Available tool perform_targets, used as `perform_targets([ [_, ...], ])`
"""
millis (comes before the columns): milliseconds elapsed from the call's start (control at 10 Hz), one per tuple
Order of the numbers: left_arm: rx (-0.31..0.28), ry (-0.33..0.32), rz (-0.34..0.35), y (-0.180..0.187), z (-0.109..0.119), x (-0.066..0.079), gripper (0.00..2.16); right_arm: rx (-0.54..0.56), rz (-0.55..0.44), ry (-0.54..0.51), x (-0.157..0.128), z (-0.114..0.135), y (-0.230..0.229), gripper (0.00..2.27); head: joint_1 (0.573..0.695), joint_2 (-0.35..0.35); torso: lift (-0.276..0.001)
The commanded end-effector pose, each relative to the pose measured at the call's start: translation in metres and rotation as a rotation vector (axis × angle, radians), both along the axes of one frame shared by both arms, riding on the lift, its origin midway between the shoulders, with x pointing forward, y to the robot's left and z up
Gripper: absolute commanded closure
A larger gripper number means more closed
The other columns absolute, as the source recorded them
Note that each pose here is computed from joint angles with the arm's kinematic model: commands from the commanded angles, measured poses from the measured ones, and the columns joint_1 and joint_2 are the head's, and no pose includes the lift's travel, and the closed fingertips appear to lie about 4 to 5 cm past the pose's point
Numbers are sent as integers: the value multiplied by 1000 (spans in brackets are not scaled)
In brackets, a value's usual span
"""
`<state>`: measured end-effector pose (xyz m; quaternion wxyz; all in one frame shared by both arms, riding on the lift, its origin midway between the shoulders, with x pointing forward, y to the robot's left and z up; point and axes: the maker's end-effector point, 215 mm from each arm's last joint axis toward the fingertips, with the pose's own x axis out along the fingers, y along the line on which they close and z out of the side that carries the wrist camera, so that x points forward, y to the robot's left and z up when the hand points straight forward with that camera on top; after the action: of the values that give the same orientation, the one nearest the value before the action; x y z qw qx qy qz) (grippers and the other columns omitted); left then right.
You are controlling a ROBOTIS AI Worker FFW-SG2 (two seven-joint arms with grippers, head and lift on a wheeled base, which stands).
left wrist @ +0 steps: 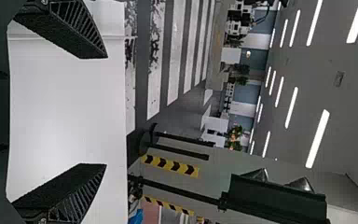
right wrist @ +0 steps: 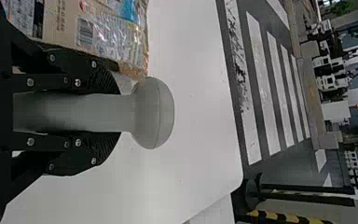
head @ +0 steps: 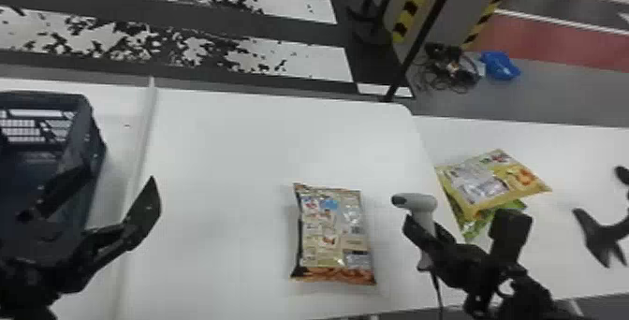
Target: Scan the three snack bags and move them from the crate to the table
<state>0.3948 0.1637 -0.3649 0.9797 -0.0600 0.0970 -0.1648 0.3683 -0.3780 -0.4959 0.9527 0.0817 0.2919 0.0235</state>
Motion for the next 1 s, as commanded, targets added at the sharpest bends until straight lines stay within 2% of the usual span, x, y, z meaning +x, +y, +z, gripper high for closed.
perform_targets([
  [0,6,13,-6,-2,-2,-2,33,-29,-16,-2,26,-4,-29,2192,695,-301,-62],
  [300,23,29,-8,-3,-6,-3,33,-42,-27,51,57,-42,-52,2175,695,-350,-62],
  [600,28,35,-5,-1,-7,-2,33,-95,-36,51,78,-64,-69,2128,695,-350,-62],
  [700,31,37,-2,1,-9,-2,33,-108,-22,30,84,-60,-68,1632,695,-350,-62],
  [800,31,39,0,1,-9,-1,33,-117,-15,12,85,-57,-66,299,695,-350,-62],
  [900,32,44,-2,1,-12,-1,33,-122,-11,14,85,-57,-65,-1,695,-350,-62],
])
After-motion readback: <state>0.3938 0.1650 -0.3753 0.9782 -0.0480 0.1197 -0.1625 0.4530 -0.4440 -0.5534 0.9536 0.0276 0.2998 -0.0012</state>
